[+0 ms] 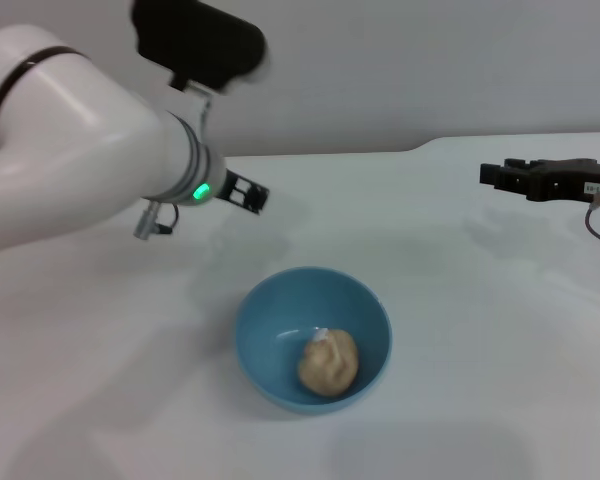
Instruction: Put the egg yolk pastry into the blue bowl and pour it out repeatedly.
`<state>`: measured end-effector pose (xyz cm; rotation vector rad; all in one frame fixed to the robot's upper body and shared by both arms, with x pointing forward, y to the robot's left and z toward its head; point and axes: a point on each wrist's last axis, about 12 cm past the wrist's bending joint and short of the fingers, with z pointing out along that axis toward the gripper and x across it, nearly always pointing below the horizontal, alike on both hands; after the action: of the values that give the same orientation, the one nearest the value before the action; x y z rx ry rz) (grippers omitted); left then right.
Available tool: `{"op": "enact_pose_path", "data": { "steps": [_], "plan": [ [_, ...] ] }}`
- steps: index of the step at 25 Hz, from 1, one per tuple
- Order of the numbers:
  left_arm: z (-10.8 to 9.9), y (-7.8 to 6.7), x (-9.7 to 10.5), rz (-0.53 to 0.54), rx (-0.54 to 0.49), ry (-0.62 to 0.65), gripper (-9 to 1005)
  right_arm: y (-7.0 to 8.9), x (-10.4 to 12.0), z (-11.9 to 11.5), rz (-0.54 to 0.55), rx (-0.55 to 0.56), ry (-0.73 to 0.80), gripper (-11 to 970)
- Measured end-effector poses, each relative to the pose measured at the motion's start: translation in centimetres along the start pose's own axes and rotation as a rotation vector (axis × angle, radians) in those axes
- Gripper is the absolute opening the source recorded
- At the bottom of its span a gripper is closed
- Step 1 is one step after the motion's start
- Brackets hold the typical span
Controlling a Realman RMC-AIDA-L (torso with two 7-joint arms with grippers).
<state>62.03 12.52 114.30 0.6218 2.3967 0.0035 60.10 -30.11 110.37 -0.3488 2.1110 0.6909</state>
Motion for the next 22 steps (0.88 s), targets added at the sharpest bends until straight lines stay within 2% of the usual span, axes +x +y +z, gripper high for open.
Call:
{"op": "enact_pose_path", "data": {
  "steps": [5,8,12,13,14,15,18,22],
  "plan": [
    [0.0,0.8,0.3,-0.032,-0.005,-0.013,421,-0.2,0.3,-0.2,0.009,0.007,-0.001,388],
    [-0.2,2.0,0.3,-0.053,-0.033,-0.077,421,-0.4,0.3,-0.3,0.011,0.025,-0.006,388],
    [-0.3,4.3,1.5,-0.117,-0.06,-0.313,421,-0.9,0.5,-0.2,0.014,0.063,-0.012,388],
    [-0.4,4.8,2.3,-0.154,-0.052,-0.405,421,-1.0,0.7,-0.2,0.019,0.072,-0.013,388],
    [-0.6,5.9,3.7,-0.207,-0.048,-0.561,420,-1.2,1.0,-0.2,0.027,0.084,-0.014,388],
    [-0.6,5.9,3.7,-0.207,-0.048,-0.561,420,-1.2,1.0,-0.2,0.027,0.084,-0.014,389],
    [-0.7,7.1,6.5,-0.244,-0.069,-0.76,420,-1.3,1.4,-0.1,0.025,0.096,-0.012,389],
    [0.0,8.0,9.7,-0.231,-0.094,-0.933,419,-1.6,1.7,0.2,0.008,0.12,-0.01,389]
  ]
}}
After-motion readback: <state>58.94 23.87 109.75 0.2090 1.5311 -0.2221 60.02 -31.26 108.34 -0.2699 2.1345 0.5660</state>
